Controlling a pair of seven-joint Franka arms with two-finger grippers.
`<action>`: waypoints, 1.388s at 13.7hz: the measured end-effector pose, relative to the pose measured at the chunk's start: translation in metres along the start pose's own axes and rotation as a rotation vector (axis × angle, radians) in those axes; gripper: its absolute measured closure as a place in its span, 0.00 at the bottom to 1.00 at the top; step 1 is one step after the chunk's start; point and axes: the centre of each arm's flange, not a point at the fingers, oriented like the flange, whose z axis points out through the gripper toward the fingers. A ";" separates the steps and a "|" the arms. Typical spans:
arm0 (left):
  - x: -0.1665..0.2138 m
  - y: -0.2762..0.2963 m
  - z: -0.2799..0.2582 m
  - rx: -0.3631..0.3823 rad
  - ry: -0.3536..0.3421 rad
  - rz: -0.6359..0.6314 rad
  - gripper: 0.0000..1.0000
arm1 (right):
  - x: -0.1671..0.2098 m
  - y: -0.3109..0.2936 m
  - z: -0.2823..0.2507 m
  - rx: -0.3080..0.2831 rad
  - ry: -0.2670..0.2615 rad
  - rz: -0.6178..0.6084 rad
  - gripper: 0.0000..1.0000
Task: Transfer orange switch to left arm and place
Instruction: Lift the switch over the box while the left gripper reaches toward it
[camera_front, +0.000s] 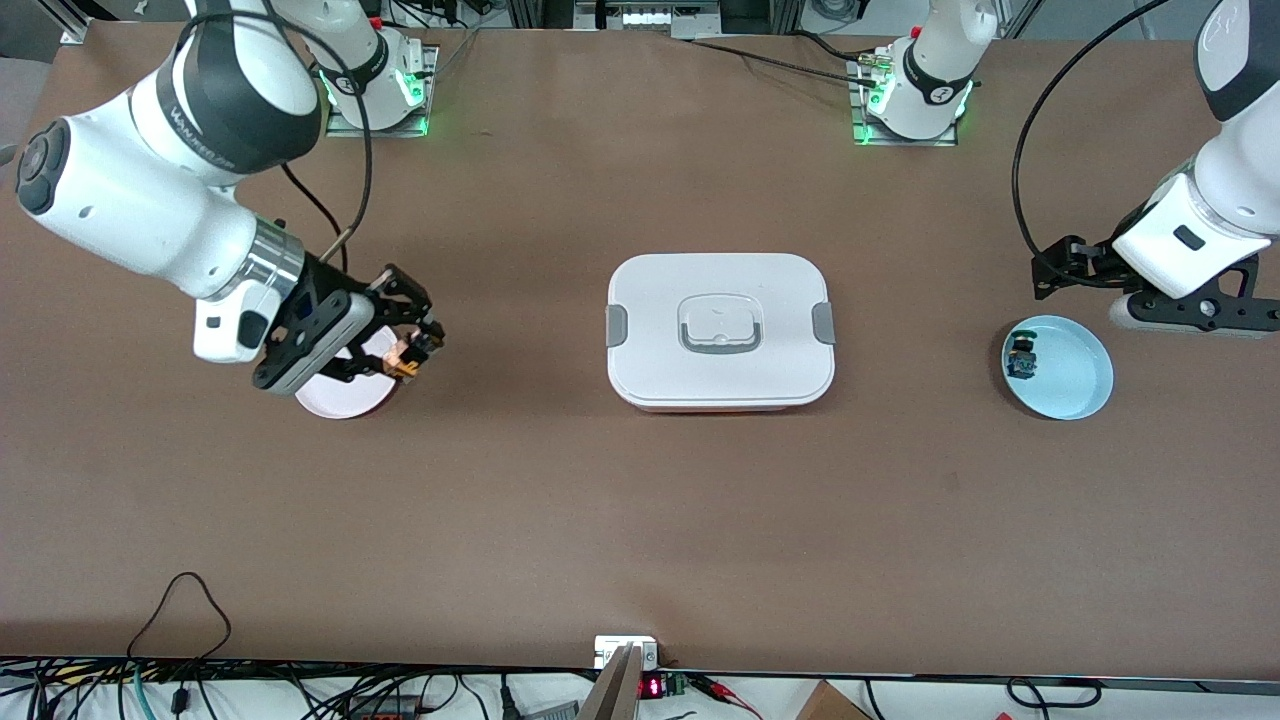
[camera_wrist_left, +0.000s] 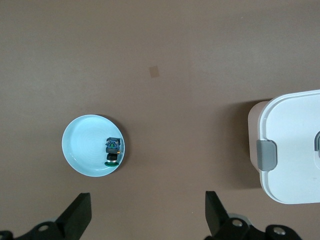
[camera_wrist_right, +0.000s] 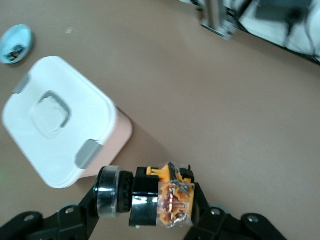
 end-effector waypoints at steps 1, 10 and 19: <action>-0.001 0.002 0.001 -0.006 -0.008 0.002 0.00 | 0.003 -0.007 0.001 0.039 0.027 -0.043 0.27; -0.001 0.021 0.041 -0.433 -0.224 -0.047 0.00 | 0.018 -0.036 0.016 0.366 0.450 -0.495 0.27; 0.012 0.066 0.071 -1.251 -0.280 -0.092 0.00 | 0.025 -0.099 0.101 0.687 0.816 -0.527 0.27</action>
